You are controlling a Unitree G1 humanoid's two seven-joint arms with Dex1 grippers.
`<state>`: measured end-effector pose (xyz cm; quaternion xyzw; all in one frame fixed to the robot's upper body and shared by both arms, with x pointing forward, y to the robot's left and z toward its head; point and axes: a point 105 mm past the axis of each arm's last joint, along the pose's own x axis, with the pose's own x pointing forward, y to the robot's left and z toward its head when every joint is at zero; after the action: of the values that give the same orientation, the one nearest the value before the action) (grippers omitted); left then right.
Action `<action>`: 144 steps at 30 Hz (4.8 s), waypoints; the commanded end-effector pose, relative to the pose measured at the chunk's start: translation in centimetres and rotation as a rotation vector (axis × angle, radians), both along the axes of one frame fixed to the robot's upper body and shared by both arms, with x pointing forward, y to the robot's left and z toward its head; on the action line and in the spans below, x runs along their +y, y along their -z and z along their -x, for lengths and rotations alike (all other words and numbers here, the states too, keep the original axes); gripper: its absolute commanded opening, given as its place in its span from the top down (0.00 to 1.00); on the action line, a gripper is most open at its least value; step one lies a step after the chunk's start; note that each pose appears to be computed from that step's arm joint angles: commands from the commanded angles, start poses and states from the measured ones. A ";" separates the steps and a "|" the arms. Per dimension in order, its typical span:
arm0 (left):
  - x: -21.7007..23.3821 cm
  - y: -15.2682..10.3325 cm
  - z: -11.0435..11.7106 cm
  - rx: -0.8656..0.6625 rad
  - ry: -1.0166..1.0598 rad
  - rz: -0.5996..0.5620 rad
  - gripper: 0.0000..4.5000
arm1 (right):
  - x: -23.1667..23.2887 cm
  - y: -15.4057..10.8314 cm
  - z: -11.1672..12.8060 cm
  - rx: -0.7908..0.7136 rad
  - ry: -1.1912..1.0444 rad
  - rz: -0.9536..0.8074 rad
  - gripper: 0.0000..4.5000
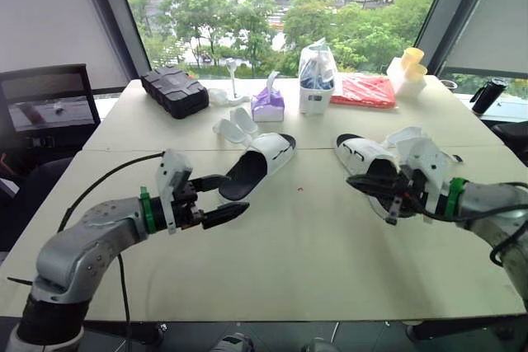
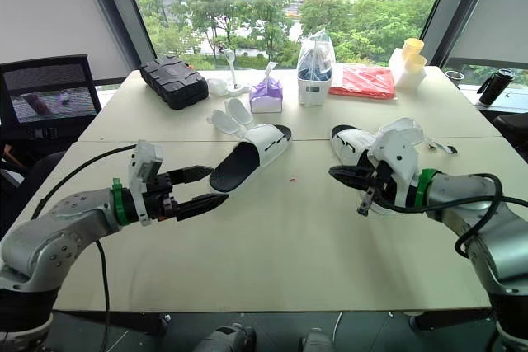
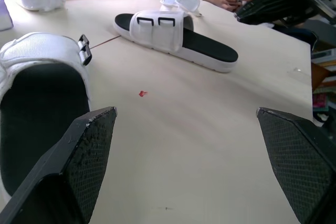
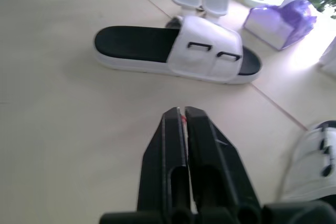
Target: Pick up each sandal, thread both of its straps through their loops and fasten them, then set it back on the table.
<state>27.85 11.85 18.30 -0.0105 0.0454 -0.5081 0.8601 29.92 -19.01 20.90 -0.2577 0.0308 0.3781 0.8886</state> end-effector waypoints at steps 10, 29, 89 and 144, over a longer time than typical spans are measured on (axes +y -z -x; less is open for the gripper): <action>-0.6 -0.7 -0.2 -0.073 0.017 -0.012 0.00 | -5.9 -0.3 -5.1 -0.274 0.230 0.499 0.01; -0.9 -0.6 -0.1 -0.081 0.004 -0.022 0.00 | -6.1 2.7 -13.1 -0.425 0.211 0.889 0.01; -1.7 0.7 -1.0 -0.094 0.097 -0.073 0.00 | 10.2 6.5 0.3 -0.993 -0.994 0.608 1.00; -2.5 0.9 -0.3 -0.079 0.119 -0.071 0.00 | 9.7 6.6 -3.1 -1.021 -0.940 0.691 1.00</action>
<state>28.61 9.58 16.42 0.0356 0.0489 -0.5507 0.8325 32.87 -9.79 12.82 -0.6523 -0.3543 0.5331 0.4060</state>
